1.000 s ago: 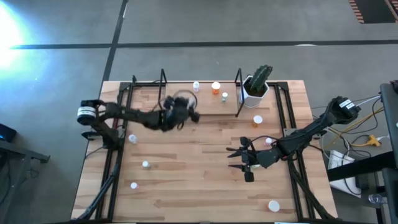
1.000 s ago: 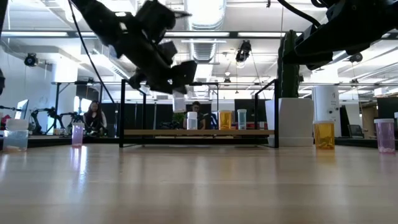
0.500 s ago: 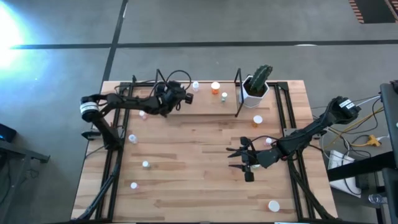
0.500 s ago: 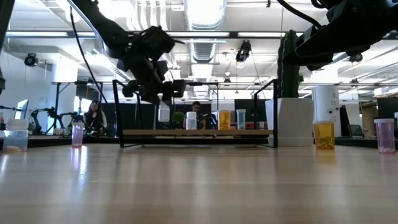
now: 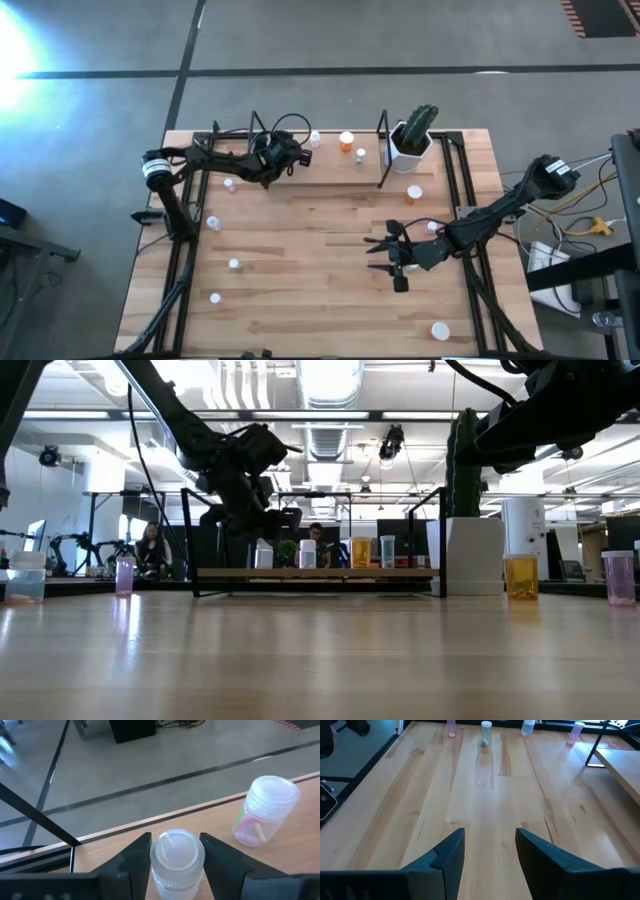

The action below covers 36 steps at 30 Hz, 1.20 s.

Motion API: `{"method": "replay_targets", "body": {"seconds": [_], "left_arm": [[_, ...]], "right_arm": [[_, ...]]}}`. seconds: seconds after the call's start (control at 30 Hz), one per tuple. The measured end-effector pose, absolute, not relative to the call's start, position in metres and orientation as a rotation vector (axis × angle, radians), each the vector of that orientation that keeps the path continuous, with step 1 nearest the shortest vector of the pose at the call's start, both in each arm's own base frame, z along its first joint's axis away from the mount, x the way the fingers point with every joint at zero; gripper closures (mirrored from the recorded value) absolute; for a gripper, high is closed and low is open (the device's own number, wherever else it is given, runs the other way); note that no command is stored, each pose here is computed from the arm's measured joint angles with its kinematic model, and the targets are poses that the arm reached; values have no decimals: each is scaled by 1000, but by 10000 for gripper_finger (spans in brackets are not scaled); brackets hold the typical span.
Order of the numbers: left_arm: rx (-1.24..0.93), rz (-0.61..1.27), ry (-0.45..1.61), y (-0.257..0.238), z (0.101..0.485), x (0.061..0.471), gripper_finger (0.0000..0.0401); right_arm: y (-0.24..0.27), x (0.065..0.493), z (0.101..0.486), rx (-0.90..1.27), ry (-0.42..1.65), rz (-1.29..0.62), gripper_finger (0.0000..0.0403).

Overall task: Pick and place medicine bottles onto shelf by color
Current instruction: Put the right transparent medicine bottle on the shelf, then put the bottom pink medicine bottle on the shelf

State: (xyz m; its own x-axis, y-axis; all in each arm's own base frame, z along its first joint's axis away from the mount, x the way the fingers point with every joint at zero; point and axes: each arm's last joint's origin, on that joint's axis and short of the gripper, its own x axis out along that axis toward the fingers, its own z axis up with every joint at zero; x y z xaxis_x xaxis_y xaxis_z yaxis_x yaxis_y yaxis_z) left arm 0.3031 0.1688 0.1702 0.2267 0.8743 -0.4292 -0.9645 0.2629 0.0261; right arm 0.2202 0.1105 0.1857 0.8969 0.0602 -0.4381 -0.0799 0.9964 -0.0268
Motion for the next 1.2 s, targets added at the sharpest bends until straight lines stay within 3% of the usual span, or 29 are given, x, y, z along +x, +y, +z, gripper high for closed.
{"method": "replay_targets", "body": {"seconds": [0.37,0.67,0.87,1.03,1.2], "left_arm": [[-290,1277,399,176,169,299,246],[-305,1267,397,183,172,295,158],[-244,1209,376,185,197,298,121],[-193,1146,340,186,222,306,118],[-138,956,294,173,255,316,118]], "right_arm": [[110,220,186,-44,453,73,236],[110,220,186,-44,453,73,236],[110,220,186,-44,453,73,236],[110,220,186,-44,453,73,236],[110,220,186,-37,453,72,236]]}}
